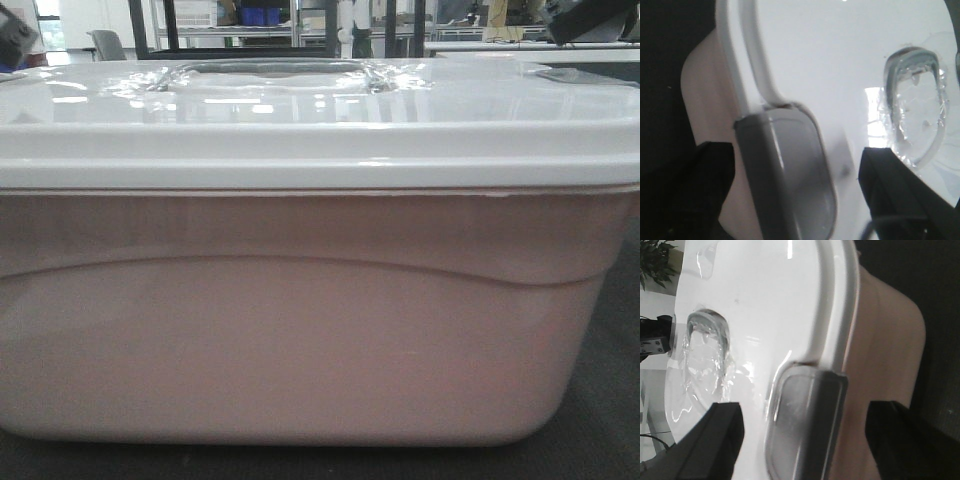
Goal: Grab white bin and place on right shelf
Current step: 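Close both grippers on the grey latches at opposite bin ends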
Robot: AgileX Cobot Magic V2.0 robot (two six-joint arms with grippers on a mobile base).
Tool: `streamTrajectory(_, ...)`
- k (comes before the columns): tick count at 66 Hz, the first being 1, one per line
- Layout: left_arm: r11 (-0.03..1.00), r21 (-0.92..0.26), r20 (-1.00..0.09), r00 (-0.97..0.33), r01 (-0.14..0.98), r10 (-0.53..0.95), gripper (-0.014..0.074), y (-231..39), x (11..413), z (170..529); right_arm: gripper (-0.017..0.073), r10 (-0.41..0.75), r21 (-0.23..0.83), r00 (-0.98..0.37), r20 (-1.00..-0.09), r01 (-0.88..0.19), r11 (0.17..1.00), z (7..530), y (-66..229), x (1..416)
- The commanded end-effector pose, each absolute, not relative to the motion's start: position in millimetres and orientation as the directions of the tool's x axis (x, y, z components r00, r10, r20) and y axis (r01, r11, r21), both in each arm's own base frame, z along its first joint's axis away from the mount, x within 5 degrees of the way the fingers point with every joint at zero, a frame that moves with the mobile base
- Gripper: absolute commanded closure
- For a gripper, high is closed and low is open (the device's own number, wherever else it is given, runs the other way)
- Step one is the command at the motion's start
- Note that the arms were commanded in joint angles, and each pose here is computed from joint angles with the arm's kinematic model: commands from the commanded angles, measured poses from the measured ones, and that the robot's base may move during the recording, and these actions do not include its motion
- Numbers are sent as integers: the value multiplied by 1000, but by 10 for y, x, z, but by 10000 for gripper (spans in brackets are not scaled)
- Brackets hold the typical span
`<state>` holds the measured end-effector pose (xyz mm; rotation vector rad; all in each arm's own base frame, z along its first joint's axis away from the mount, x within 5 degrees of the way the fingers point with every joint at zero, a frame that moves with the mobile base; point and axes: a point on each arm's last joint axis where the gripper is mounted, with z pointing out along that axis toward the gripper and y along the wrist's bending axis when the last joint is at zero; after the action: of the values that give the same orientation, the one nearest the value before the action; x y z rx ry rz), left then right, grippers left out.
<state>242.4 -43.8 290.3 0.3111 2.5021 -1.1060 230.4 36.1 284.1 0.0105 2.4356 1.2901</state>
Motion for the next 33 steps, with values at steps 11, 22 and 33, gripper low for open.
streamTrajectory(11,608,-711,-442,-897,353,4,176,-493,2458,3014,-41,159,844,-926,-343,-230,485,3014,418,2250)
streamTrajectory(22,600,-717,-435,-900,356,14,176,-499,2444,3016,-41,127,842,-930,-345,-247,479,3011,505,2239)
streamTrajectory(33,595,-719,-432,-902,359,21,176,-502,2437,3018,-41,133,830,-923,-360,-253,497,3001,552,2263)
